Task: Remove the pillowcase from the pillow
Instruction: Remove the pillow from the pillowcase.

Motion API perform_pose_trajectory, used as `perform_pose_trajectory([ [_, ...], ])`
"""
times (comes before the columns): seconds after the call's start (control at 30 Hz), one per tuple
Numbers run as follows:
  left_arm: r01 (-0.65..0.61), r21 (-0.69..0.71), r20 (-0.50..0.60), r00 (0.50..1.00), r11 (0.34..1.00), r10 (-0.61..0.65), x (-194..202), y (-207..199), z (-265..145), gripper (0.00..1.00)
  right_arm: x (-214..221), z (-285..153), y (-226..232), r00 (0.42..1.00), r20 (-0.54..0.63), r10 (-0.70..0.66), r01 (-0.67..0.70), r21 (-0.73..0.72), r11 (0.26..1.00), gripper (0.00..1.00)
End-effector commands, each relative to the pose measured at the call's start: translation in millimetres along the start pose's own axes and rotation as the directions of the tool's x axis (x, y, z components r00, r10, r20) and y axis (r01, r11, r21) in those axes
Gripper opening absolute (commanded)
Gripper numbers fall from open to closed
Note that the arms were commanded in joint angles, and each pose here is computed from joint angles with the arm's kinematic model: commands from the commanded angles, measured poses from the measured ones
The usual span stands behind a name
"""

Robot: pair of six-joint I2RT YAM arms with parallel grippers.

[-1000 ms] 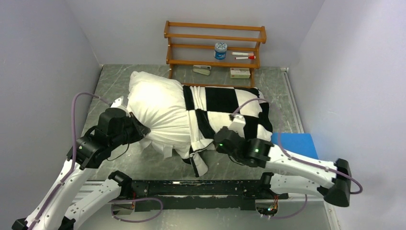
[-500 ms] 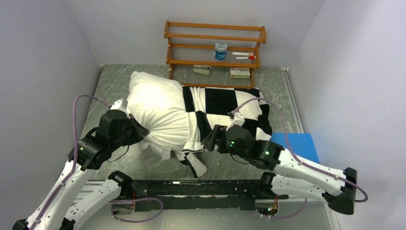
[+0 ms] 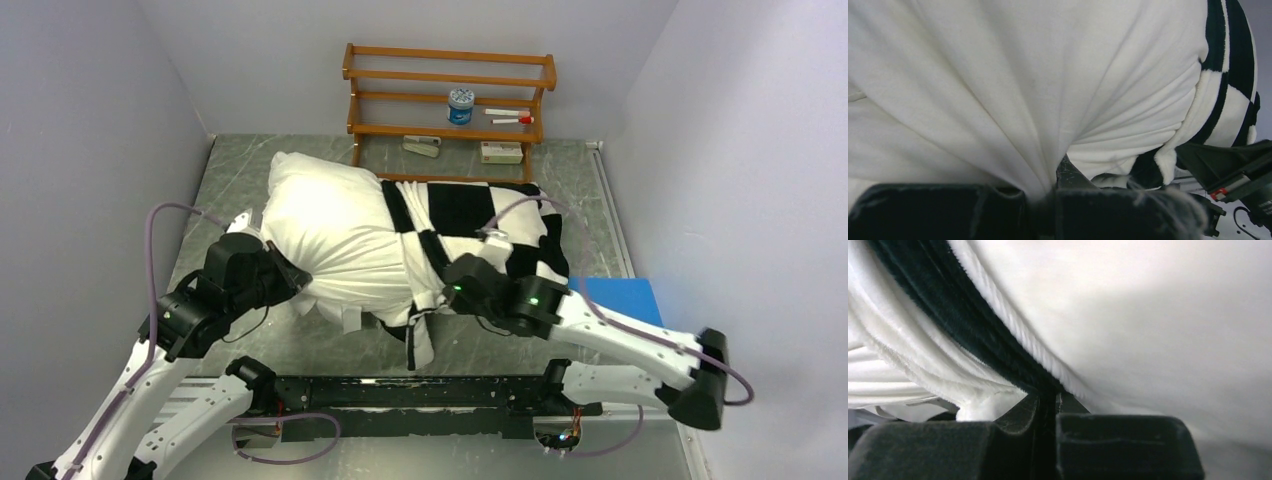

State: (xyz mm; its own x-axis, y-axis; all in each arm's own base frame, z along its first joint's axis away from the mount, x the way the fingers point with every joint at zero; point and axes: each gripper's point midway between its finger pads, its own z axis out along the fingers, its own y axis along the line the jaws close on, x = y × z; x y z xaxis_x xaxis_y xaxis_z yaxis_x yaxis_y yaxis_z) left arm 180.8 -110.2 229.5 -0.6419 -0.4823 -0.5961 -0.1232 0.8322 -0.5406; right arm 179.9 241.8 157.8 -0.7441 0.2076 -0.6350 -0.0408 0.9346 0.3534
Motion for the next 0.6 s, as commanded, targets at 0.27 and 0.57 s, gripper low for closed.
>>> perform_pose_trajectory([
  [0.27, 0.002, -0.196, 0.111, 0.994, 0.981, 0.02, -8.8, 52.7, -19.7, 0.05, -58.3, -65.0, -22.4, 0.974, 0.223, -0.038, 0.087, -0.215, 0.973, 0.29],
  [0.57, 0.076, -0.134, 0.069, 0.995, 0.988, -0.067, 19.3, 60.7, -26.3, 0.05, -134.9, -113.8, 57.5, 0.896, 0.396, -0.2, 0.341, -0.327, 0.881, 0.81],
])
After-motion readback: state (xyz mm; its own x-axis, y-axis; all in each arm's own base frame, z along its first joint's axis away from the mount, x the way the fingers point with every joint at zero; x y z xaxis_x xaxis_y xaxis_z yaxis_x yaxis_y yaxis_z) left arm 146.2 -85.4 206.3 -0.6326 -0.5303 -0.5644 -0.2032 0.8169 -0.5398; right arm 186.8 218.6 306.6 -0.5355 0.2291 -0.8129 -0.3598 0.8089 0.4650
